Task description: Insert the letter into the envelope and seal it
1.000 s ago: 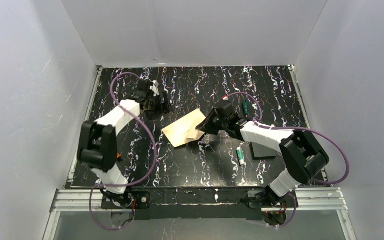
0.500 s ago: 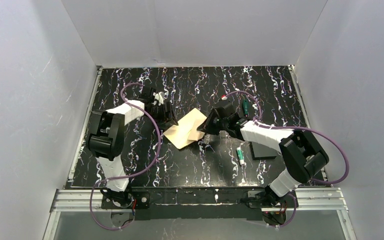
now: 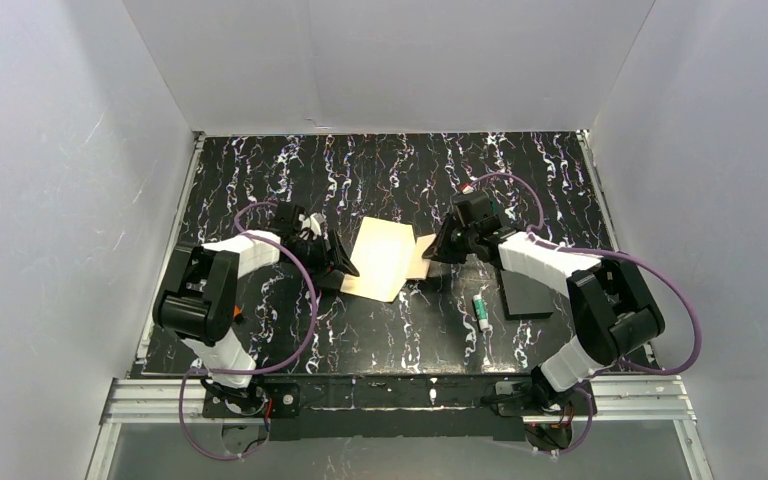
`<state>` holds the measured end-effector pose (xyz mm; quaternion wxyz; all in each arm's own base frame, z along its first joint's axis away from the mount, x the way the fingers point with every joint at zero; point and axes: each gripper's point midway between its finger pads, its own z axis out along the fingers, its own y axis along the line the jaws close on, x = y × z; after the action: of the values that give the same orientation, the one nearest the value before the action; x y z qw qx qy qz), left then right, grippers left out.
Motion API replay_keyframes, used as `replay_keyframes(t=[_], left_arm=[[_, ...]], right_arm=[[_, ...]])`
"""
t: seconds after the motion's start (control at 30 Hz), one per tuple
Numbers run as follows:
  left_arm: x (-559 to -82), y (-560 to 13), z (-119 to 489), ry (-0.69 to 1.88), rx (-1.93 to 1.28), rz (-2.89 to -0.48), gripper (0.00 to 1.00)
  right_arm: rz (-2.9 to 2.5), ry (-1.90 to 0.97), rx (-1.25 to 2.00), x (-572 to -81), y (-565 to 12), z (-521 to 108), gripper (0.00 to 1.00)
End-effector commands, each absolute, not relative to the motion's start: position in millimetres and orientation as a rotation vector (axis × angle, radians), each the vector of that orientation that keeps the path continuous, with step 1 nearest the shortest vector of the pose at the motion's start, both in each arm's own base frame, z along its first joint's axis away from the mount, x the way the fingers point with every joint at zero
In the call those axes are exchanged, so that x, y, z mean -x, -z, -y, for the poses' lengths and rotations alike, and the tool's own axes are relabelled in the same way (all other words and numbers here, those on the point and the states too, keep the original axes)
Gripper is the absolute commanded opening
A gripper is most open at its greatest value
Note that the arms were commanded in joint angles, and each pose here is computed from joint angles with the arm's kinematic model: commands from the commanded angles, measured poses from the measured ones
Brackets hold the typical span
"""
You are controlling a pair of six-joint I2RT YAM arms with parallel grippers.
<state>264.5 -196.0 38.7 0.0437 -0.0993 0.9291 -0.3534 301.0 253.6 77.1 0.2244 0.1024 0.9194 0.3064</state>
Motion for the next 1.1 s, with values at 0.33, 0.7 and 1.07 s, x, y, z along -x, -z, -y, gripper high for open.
replay_keyframes(t=[0.33, 0.7, 1.07], left_arm=[[-252, -37, 202, 1.157, 0.351, -2.814, 0.57], [-260, -31, 190, 0.992, 0.307, -2.902, 0.45], [-268, -30, 197, 1.037, 0.3, -2.909, 0.44]], right_arm=[[-2.498, -0.96, -0.118, -309, -84, -272, 0.01], [-2.414, -0.973, -0.115, -346, -56, -295, 0.01], [-2.507, -0.936, 0.032, -321, -33, -326, 0.01]])
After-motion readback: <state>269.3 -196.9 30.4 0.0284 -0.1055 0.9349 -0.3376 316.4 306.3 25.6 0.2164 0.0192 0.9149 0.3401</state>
